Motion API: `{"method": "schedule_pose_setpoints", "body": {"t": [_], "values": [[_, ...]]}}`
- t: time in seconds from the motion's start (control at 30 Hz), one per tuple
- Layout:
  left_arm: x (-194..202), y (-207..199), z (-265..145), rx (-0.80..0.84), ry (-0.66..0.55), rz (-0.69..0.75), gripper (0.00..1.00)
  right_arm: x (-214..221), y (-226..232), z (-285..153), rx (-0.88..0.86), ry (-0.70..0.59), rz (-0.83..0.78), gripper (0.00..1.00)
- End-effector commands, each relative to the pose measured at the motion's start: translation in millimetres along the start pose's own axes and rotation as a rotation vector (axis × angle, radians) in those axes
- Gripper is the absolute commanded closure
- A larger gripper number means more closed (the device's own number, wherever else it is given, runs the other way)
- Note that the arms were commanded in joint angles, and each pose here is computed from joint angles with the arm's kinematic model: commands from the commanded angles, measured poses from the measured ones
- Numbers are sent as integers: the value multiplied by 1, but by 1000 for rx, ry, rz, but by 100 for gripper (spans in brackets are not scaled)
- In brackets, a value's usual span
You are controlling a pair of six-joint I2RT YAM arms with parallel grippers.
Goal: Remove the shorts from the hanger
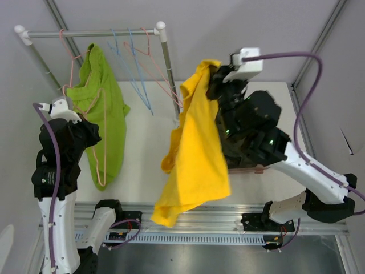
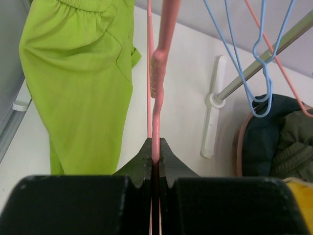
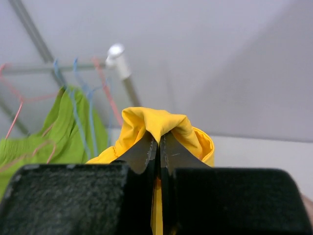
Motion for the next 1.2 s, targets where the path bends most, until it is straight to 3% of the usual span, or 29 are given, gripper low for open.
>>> {"method": "schedule_pose_setpoints", "body": {"t": [0.0, 0.17, 0.47, 0.57, 0.7, 0.73, 0.77, 0.83, 0.87, 0.93, 1.0, 1.03, 1.1, 1.13, 1.17], "values": [[-8, 0, 3, 9, -47, 38, 100, -66, -24, 12, 34, -157, 22, 100], [-5, 1, 8, -2, -47, 43, 100, -98, -43, 24, 60, -239, 12, 100], [-2, 1, 21, -4, -41, 39, 100, -110, -99, 44, 156, -323, -27, 100], [-3, 1, 25, -13, -41, 39, 100, -122, -120, 49, 174, -333, -18, 100], [-11, 2, 32, -30, -45, 43, 100, -100, -143, 47, 209, -281, 9, 100], [-20, 2, 30, -33, -65, 41, 100, -90, -149, 45, 215, -260, 11, 100], [-23, 2, 32, -33, -65, 41, 100, -47, -164, 50, 242, -171, 5, 100], [-38, 0, 37, -22, -83, 40, 100, -24, -174, 32, 247, -151, 94, 100], [-42, -2, 39, -8, -83, 39, 100, 26, -191, 29, 279, -43, 91, 100], [-56, -7, 46, 30, -96, 41, 100, 68, -203, 16, 299, 49, 184, 100], [-73, -13, 48, 89, -141, 56, 100, 142, -221, -1, 315, 274, 209, 100], [-75, -16, 60, 121, -124, 68, 100, 169, -225, -5, 331, 349, 258, 90], [-90, -22, 65, 186, -151, 104, 100, 225, -239, -30, 382, 470, 265, 57], [-90, -24, 82, 198, -118, 115, 100, 241, -232, -42, 365, 504, 283, 22], [-91, -24, 89, 204, -114, 135, 100, 252, -230, -51, 360, 520, 285, 7]]}}
Point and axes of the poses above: each gripper's point midway between its finger pads, its own z axis out along the fingers, its own y axis along the line the jaws close on, x = y × z, the point moved 8 cm from there along -z, back along the fingers, and after that the axes turned 15 degrees about z, right-handed, at the moved point
